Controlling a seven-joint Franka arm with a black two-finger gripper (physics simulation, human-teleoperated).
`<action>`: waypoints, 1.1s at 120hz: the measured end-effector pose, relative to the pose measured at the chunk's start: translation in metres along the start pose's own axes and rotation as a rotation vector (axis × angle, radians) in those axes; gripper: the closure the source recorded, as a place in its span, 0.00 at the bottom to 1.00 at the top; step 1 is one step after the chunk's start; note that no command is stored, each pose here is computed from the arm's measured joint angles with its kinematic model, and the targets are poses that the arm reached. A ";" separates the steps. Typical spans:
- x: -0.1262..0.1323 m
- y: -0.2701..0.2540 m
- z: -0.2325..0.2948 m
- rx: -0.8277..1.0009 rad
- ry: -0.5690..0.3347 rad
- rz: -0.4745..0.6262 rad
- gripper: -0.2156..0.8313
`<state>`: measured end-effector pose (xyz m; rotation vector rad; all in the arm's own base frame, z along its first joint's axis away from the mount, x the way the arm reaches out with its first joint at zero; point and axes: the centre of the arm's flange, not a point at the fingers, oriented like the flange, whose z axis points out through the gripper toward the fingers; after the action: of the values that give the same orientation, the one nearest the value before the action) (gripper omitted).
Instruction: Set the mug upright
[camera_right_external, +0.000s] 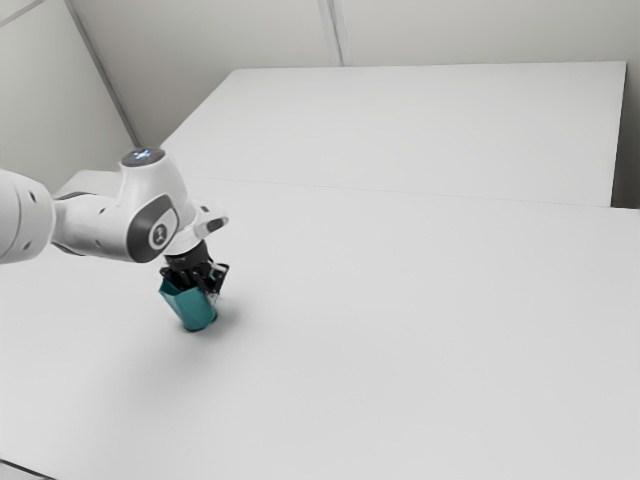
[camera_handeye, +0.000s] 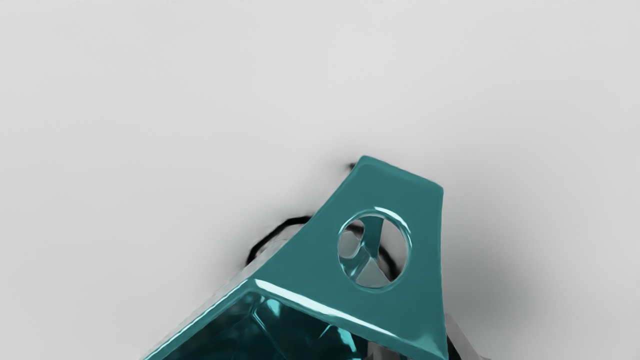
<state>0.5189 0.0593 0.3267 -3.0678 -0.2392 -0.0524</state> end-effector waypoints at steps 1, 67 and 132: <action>0.000 0.001 0.000 -0.001 0.001 0.001 0.80; 0.038 0.004 -0.108 -0.017 0.131 -0.032 0.27; 0.063 -0.007 -0.274 0.003 0.026 -0.038 0.23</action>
<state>0.5718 0.0574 0.6031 -3.0573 -0.2958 -0.0943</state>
